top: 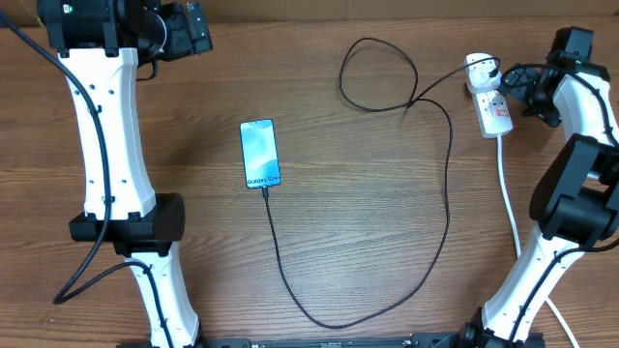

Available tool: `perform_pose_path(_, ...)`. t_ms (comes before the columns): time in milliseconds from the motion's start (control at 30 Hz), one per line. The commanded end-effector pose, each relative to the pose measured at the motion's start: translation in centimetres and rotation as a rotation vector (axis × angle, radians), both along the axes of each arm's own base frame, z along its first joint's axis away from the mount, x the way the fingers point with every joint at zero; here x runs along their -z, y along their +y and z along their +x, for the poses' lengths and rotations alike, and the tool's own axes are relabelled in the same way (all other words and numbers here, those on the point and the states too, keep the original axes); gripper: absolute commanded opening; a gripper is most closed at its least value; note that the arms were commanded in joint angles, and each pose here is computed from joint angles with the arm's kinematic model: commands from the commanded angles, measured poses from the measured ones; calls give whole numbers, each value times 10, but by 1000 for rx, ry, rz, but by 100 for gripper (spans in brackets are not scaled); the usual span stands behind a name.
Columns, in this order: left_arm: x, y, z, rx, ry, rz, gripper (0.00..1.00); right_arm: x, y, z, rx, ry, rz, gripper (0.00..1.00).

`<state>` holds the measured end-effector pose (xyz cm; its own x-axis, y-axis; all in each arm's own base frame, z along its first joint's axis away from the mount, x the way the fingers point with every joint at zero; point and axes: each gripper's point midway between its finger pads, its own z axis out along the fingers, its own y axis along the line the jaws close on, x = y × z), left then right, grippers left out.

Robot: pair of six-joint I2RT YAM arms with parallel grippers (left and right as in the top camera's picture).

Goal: Plug charger to phone and switch on socket

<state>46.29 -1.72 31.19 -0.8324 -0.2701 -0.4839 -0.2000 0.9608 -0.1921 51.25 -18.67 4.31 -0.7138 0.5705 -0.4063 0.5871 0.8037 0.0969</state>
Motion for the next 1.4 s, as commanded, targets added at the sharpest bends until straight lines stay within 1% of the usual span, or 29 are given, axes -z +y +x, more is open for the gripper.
perform_pose_path(0,-13,7,-4,-19,-33,9,100,7,-3,-2,7,13,-12,100)
perform_pose_path(400,-13,7,-4,-19,-33,9,100,6,-3,0,7,8,-14,100)
perform_pose_path(1033,-13,7,-4,-19,-33,9,100,19,-2,-3,5,32,-1,100)
perform_pose_path(1367,-13,7,-4,-19,-33,9,100,30,7,-2,-13,37,44,100)
